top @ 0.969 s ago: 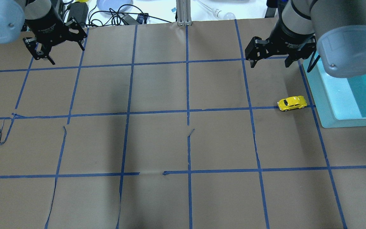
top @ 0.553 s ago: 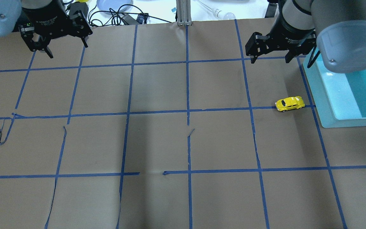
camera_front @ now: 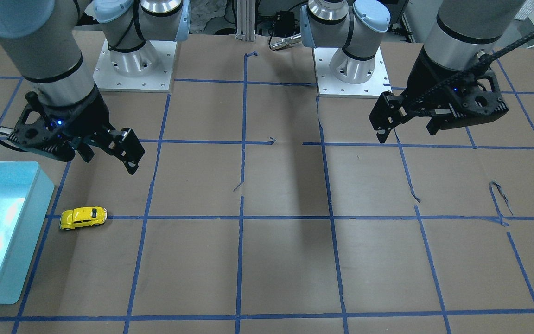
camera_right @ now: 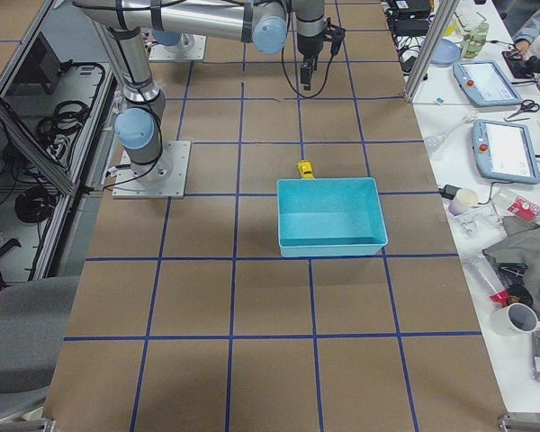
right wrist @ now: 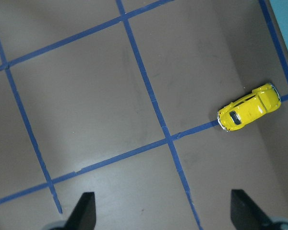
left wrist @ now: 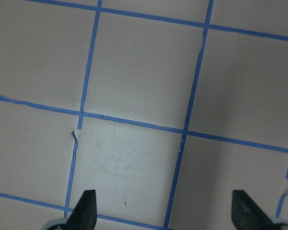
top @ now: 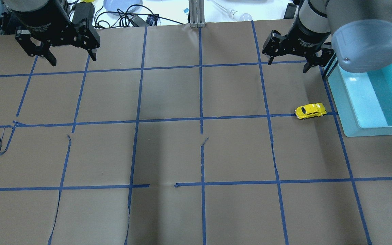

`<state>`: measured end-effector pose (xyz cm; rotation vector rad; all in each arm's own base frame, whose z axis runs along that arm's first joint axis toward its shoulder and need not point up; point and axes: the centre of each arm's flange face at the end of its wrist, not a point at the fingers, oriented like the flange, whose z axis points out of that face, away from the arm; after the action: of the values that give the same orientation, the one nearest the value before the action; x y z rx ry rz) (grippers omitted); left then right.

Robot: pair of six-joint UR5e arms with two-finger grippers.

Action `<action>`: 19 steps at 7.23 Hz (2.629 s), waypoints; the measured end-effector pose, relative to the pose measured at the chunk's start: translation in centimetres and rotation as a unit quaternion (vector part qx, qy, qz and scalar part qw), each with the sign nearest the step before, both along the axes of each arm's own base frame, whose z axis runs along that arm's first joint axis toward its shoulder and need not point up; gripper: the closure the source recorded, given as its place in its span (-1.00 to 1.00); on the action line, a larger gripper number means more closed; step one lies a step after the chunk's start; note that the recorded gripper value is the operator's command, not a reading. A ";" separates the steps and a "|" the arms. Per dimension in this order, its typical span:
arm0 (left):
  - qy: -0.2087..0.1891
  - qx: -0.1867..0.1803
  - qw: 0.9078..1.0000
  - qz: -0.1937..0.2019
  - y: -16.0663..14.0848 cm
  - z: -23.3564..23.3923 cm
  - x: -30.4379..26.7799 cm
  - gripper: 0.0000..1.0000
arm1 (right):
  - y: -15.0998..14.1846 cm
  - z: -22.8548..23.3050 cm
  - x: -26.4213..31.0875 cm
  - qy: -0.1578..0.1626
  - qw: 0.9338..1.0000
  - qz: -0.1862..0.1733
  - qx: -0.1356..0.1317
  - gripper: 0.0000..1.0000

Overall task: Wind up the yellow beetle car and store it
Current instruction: 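Raise the left gripper while the car rolls toward the blue bin, then lower the right gripper onto the yellow car and grasp it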

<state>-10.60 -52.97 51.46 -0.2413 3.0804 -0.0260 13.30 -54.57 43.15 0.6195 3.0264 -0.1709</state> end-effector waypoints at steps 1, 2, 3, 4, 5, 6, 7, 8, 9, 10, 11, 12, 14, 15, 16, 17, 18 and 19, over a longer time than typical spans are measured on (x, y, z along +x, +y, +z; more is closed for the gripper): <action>0.010 0.012 1.000 -0.006 0.6 -0.8 -0.3 -1.00 | -1.1 -1.7 -0.2 -0.008 0.998 -0.065 0.004 -1.00; 0.014 0.017 1.000 -0.006 0.8 -1.5 -0.4 -1.00 | -2.5 -3.2 -0.8 -0.016 0.991 -0.130 -0.003 -1.00; 0.018 0.018 1.000 -0.007 0.9 -1.8 -0.5 -1.00 | -3.9 -4.4 -2.1 -0.027 0.979 -0.202 -0.022 -1.00; 0.022 0.018 1.000 -0.011 1.1 -1.9 -0.7 -1.00 | -4.9 -5.6 -3.4 -0.038 0.958 -0.282 -0.029 -1.00; 0.024 0.019 0.999 -0.015 1.4 -1.9 -0.8 -1.00 | -5.2 -7.2 -4.4 -0.046 0.932 -0.358 -0.021 -1.00; 0.025 0.024 0.999 -0.016 1.7 -2.2 -0.8 -1.00 | -5.1 -9.4 -5.2 -0.047 0.906 -0.421 -0.001 -1.00; 0.025 0.027 0.999 -0.016 2.1 -2.4 -0.8 -1.00 | -4.5 -11.8 -6.2 -0.039 0.883 -0.468 0.023 -1.00; 0.025 0.027 0.999 -0.016 2.6 -2.3 -0.8 -1.00 | -3.6 -13.9 -7.9 -0.024 0.867 -0.496 0.041 -1.00; 0.024 0.028 0.999 -0.017 2.8 -2.3 -0.8 -1.00 | -2.9 -15.5 -10.6 -0.013 0.852 -0.520 0.054 -1.00; 0.023 0.032 0.999 -0.017 3.0 -2.7 -0.8 -1.00 | -2.3 -16.7 -12.7 -0.008 0.842 -0.536 0.062 -1.00; 0.022 0.036 0.999 -0.017 3.3 -3.1 -0.8 -1.00 | -2.2 -17.8 -13.6 -0.002 0.837 -0.543 0.067 -1.00; 0.022 0.039 0.999 -0.016 3.4 -3.4 -0.8 -1.00 | -2.0 -19.0 -14.0 0.006 0.837 -0.543 0.075 -1.00; 0.022 0.040 0.999 -0.016 3.5 -3.5 -0.8 -1.00 | -1.6 -20.4 -14.3 0.022 0.844 -0.529 0.079 -1.00; 0.022 0.040 0.999 -0.016 3.5 -3.6 -0.8 -1.00 | -1.9 -20.6 -14.5 0.021 0.848 -0.526 0.068 -1.00; 0.022 0.041 0.999 -0.017 3.5 -3.6 -0.8 -1.00 | -2.4 -20.9 -14.6 0.016 0.851 -0.523 0.054 -1.00; 0.021 0.041 0.999 -0.019 3.5 -3.6 -0.7 -1.00 | -2.7 -21.3 -14.6 0.011 0.853 -0.520 0.047 -1.00; 0.021 0.042 0.999 -0.021 3.5 -3.6 -0.7 -1.00 | -2.6 -21.8 -14.5 0.008 0.853 -0.519 0.049 -1.00; 0.021 0.042 0.999 -0.022 3.5 -3.7 -0.7 -1.00 | -2.4 -22.5 -14.5 0.008 0.853 -0.519 0.054 -0.98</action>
<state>-11.30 -49.48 47.80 -0.1719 3.1186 0.1079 -1.16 -56.96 20.65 2.1716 2.3445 -0.0279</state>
